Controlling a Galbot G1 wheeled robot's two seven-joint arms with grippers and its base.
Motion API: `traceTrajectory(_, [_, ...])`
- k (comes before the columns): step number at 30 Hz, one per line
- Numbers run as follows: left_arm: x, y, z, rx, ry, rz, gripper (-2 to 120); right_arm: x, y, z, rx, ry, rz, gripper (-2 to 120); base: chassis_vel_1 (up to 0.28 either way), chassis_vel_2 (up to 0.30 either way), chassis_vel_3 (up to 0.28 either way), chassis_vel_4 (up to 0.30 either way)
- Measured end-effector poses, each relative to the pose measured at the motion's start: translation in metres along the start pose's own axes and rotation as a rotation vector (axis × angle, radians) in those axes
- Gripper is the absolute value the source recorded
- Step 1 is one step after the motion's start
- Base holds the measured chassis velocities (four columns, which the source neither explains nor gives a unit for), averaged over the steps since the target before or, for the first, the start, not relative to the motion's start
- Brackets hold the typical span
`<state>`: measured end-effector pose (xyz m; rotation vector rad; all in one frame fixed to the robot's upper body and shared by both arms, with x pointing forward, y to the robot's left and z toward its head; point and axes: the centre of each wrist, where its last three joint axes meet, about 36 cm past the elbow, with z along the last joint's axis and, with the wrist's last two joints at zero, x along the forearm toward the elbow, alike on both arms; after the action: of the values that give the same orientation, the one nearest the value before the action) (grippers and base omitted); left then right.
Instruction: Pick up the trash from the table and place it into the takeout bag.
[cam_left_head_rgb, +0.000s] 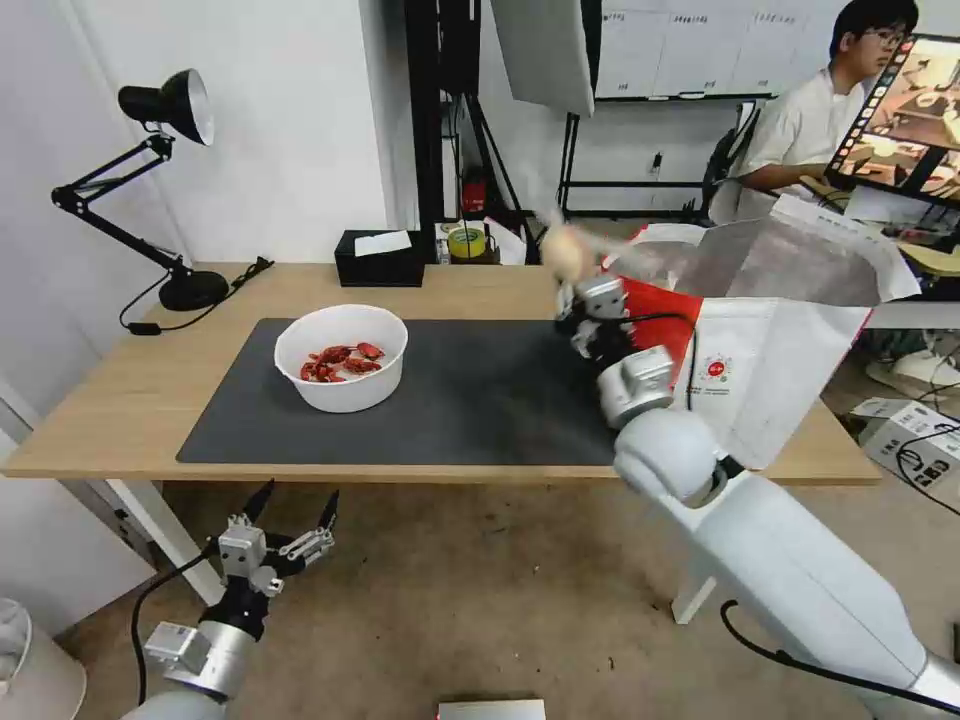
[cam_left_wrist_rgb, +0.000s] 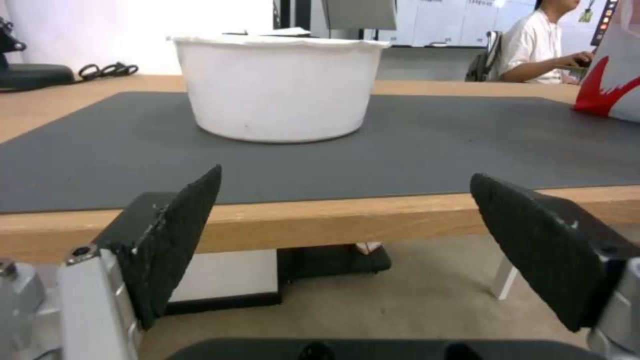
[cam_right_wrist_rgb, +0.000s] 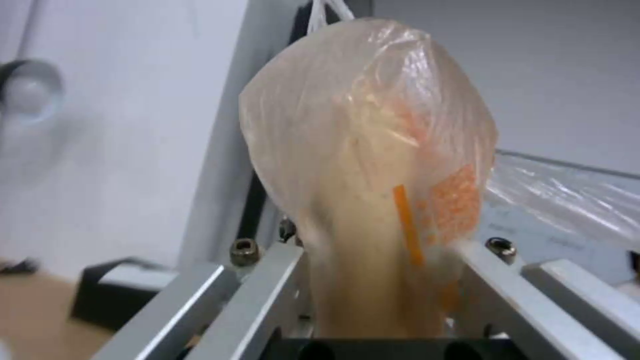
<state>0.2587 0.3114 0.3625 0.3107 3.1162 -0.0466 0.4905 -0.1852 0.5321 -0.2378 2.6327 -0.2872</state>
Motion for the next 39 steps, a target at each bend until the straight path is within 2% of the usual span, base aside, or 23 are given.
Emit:
traceTrajectory(2, [0.0,0.0,0.0,0.0,0.0,0.0,100,-0.003,-0.003,-0.004,0.01,-0.012,0.046,8,0.0,0.0,0.0,0.0])
traceTrajectory(5, [0.001,0.0,-0.001,-0.002,-0.002,-0.001,100,-0.009,-0.01,-0.014,0.046,0.028,0.173,8,0.0,0.0,0.0,0.0])
traceTrajectory(6, [0.001,0.0,-0.001,-0.002,-0.002,-0.001,100,-0.009,-0.01,-0.014,0.046,0.028,0.173,8,0.0,0.0,0.0,0.0])
traceTrajectory(9, [0.001,0.001,-0.002,-0.005,-0.005,-0.001,100,-0.014,-0.019,-0.02,0.06,0.103,0.285,8,0.0,0.0,0.0,0.0])
traceTrajectory(13, [0.001,0.001,-0.004,-0.006,-0.008,0.0,100,-0.021,-0.03,-0.028,0.058,0.163,0.365,8,0.0,0.0,0.0,0.0])
traceTrajectory(25, [0.001,0.002,-0.007,-0.011,-0.01,0.009,100,-0.018,-0.035,-0.033,0.023,0.233,0.373,7,0.0,0.0,0.0,0.0])
traceTrajectory(28, [0.001,0.002,-0.007,-0.01,-0.009,0.009,100,-0.016,-0.034,-0.032,0.012,0.269,0.378,13,0.0,0.0,0.0,0.0])
traceTrajectory(30, [0.001,0.002,-0.007,-0.01,-0.009,0.012,100,-0.015,-0.034,-0.031,-0.003,0.299,0.376,24,0.0,0.0,0.0,0.0])
traceTrajectory(31, [0.001,0.002,-0.007,-0.01,-0.009,0.012,100,-0.015,-0.034,-0.031,-0.003,0.299,0.376,24,0.0,0.0,0.0,0.0])
traceTrajectory(33, [0.001,0.002,-0.008,-0.011,-0.009,0.014,100,-0.015,-0.035,-0.031,-0.007,0.309,0.376,36,0.0,0.0,0.0,0.0])
traceTrajectory(35, [0.001,0.002,-0.008,-0.014,-0.008,0.016,100,-0.015,-0.036,-0.031,-0.006,0.311,0.376,39,0.0,0.0,0.0,0.0])
traceTrajectory(38, [0.0,0.005,-0.009,-0.023,-0.009,0.015,100,-0.016,-0.038,-0.032,-0.007,0.313,0.377,54,0.0,0.0,0.0,0.0])
traceTrajectory(39, [0.0,0.005,-0.009,-0.023,-0.009,0.015,100,-0.016,-0.038,-0.032,-0.007,0.313,0.377,54,0.0,0.0,0.0,0.0])
